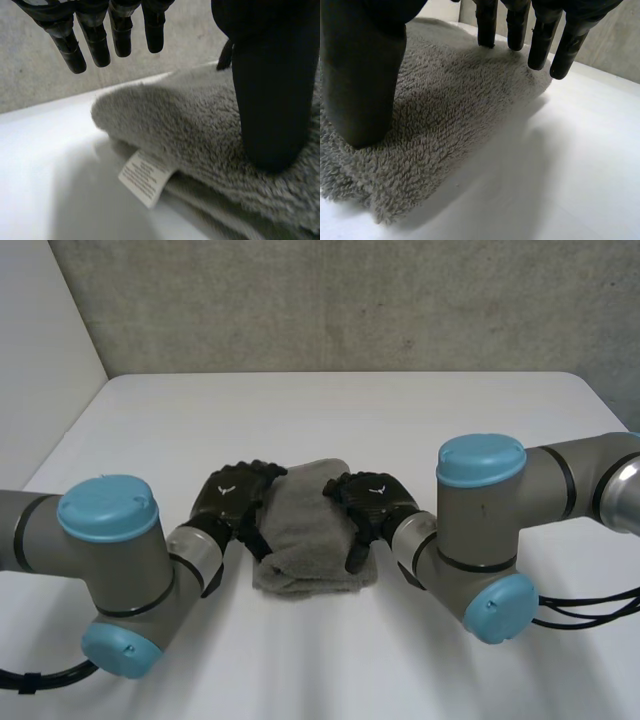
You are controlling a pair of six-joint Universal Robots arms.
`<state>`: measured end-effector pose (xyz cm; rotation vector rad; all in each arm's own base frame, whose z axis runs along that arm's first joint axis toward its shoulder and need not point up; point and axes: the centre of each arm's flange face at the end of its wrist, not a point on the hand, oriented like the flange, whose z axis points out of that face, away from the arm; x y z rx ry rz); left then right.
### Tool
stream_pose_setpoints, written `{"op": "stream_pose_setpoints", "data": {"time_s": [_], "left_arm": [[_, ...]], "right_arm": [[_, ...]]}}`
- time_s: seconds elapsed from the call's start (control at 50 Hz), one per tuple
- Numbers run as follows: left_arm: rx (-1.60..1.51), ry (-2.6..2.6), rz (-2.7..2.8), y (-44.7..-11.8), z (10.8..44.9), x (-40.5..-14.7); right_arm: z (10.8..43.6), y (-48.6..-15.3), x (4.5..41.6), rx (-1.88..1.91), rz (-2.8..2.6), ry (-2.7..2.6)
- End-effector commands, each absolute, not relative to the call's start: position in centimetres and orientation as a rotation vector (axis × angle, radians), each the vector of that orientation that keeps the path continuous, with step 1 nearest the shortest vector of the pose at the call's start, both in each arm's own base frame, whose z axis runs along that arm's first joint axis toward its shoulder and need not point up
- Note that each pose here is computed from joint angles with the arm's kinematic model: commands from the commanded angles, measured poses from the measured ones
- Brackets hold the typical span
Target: Fold the towel.
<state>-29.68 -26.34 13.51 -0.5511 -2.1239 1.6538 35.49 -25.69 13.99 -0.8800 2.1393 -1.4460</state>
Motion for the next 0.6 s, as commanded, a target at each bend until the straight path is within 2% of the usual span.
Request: {"op": "stream_pose_setpoints", "data": {"time_s": [0.02, 0.04, 0.06, 0.08, 0.1, 0.12, 0.14, 0.18, 0.22, 0.4, 0.6], "left_arm": [[-0.521, -1.962, 1.813, -26.7, 20.4, -29.8], [-0.521, -1.962, 1.813, -26.7, 20.4, -29.8], [-0.513, -1.917, 1.849, -26.6, 22.3, -29.8], [-0.504, -1.878, 1.884, -26.4, 24.3, -29.7], [-0.504, -1.877, 1.885, -26.4, 24.3, -29.7], [-0.496, -1.844, 1.911, -26.1, 26.1, -29.5], [-0.496, -1.843, 1.911, -26.1, 26.1, -29.5], [-0.481, -1.797, 1.952, -25.3, 29.5, -29.0], [-0.476, -1.786, 1.961, -24.9, 30.8, -28.8], [-0.377, -1.862, 2.027, -24.5, 35.7, -26.1], [-0.339, -1.898, 2.049, -25.3, 35.9, -24.8]], "right_arm": [[23.6, -26.5, 33.7, -0.786, -1.685, 1.997], [23.6, -26.5, 33.7, -0.785, -1.686, 1.996], [26.3, -26.4, 33.0, -0.752, -1.759, 1.944], [26.3, -26.4, 33.0, -0.752, -1.76, 1.944], [28.9, -26.2, 32.2, -0.716, -1.836, 1.894], [31.4, -26.0, 31.3, -0.671, -1.919, 1.851], [31.4, -26.0, 31.3, -0.67, -1.92, 1.851], [34.8, -25.7, 29.5, -0.565, -2.055, 1.829], [35.7, -25.6, 28.7, -0.53, -2.098, 1.845], [36.9, -25.8, 26.7, -0.463, -2.098, 1.983], [36.4, -26.4, 26.6, -0.462, -2.084, 2.016]]}}
